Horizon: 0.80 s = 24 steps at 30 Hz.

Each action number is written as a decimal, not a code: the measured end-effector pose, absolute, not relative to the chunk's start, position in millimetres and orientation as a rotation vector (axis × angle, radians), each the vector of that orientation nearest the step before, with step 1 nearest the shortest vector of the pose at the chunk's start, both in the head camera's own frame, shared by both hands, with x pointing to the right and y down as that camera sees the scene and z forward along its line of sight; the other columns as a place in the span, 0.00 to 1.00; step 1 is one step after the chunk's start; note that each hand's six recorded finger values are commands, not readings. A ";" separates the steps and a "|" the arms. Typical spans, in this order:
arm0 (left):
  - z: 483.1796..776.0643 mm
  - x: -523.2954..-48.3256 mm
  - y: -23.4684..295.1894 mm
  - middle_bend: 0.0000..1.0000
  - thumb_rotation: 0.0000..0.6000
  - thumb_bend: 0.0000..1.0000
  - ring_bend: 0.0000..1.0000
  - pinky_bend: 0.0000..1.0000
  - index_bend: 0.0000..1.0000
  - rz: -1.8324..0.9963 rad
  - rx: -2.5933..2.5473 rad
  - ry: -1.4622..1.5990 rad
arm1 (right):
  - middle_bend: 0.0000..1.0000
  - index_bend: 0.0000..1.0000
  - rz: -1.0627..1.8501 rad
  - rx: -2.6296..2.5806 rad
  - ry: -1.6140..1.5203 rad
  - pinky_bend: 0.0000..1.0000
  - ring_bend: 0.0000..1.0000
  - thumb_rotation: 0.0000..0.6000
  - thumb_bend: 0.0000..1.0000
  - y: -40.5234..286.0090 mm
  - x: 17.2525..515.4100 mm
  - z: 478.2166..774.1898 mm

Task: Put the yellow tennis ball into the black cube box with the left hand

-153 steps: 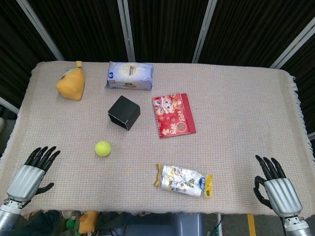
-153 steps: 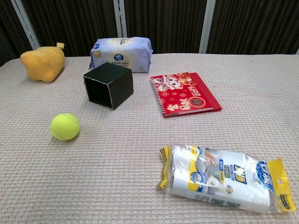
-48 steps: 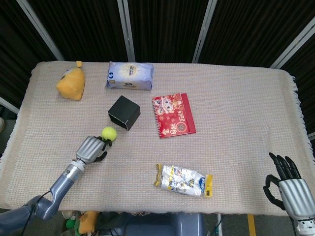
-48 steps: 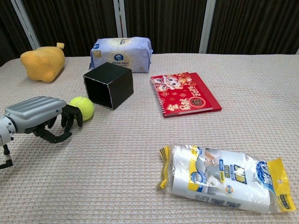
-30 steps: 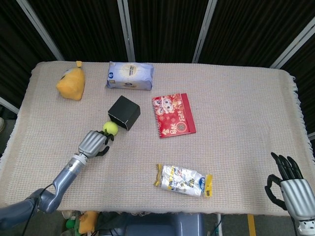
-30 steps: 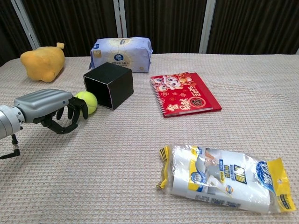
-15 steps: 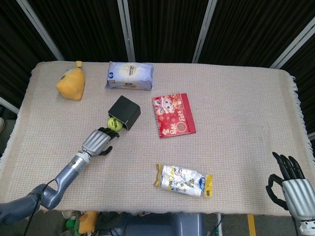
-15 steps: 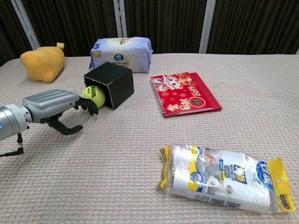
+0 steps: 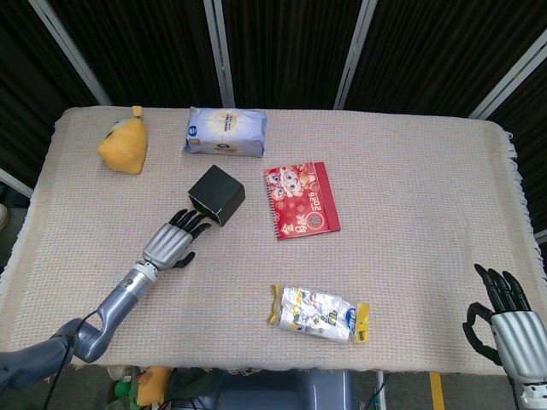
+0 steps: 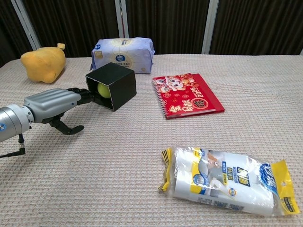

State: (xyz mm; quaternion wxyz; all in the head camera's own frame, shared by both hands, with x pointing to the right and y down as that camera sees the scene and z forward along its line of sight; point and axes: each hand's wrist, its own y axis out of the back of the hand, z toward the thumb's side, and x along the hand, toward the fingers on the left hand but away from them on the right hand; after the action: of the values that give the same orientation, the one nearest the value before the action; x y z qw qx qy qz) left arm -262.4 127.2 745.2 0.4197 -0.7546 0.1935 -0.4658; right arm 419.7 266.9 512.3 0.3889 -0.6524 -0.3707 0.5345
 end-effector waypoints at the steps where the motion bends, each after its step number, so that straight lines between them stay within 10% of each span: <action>1: 745.5 -262.3 126.5 0.01 1.00 0.38 0.00 0.01 0.11 -1.171 -1.888 0.485 | 0.00 0.00 1.360 -1.659 -0.942 0.00 0.00 1.00 0.41 267.1 419.5 512.5; 24: 712.9 -272.2 144.8 0.01 1.00 0.14 0.00 0.00 0.00 -1.147 -1.907 0.435 | 0.00 0.00 1.361 -1.651 -0.939 0.00 0.00 1.00 0.41 267.5 418.9 512.3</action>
State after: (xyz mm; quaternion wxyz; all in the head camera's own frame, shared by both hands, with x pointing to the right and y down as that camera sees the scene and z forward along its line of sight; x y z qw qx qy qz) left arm -272.2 144.8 712.9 0.4233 -0.7620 0.1738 -0.4583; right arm 418.9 267.5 512.3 0.3919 -0.6502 -0.3696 0.5358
